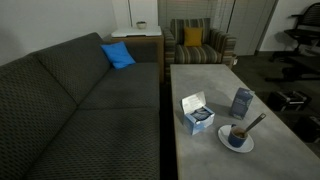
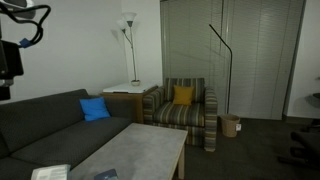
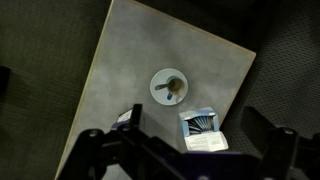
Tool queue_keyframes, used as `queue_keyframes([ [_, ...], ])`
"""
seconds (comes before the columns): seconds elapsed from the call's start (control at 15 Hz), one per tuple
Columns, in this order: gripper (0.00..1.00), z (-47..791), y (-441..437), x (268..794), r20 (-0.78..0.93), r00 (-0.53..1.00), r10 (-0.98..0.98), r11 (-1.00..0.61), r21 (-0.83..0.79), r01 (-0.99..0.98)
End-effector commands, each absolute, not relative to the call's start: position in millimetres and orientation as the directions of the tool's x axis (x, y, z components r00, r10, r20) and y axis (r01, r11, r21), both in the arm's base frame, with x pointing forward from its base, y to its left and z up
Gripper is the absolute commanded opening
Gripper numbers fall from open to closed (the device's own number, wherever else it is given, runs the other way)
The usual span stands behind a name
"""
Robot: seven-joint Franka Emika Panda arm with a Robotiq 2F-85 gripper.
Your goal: Stir the contents in the blue mug
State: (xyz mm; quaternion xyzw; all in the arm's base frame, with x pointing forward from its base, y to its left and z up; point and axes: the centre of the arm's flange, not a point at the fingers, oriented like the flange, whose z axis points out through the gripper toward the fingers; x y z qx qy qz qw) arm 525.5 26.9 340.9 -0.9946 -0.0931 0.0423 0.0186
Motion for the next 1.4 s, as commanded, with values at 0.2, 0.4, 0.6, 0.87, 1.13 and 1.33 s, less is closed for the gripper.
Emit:
queue_keyframes([
  [0.2,1.0,269.3,16.1,546.0,-0.165,0.937,0.307,-0.952,-0.049,0.303],
  [0.4,1.0,264.0,17.3,534.9,-0.199,0.943,0.267,-0.963,-0.015,0.27],
  [0.6,1.0,236.0,10.8,544.1,-0.246,0.944,0.22,-0.972,0.027,0.234],
  [0.87,1.0,238.6,22.5,546.7,-0.135,0.936,0.325,-0.938,0.081,0.337],
  [1.13,1.0,223.6,24.1,565.2,0.006,0.897,0.441,-0.896,0.062,0.44],
  [1.33,1.0,203.6,21.0,571.9,0.057,0.82,0.569,-0.822,0.041,0.567],
])
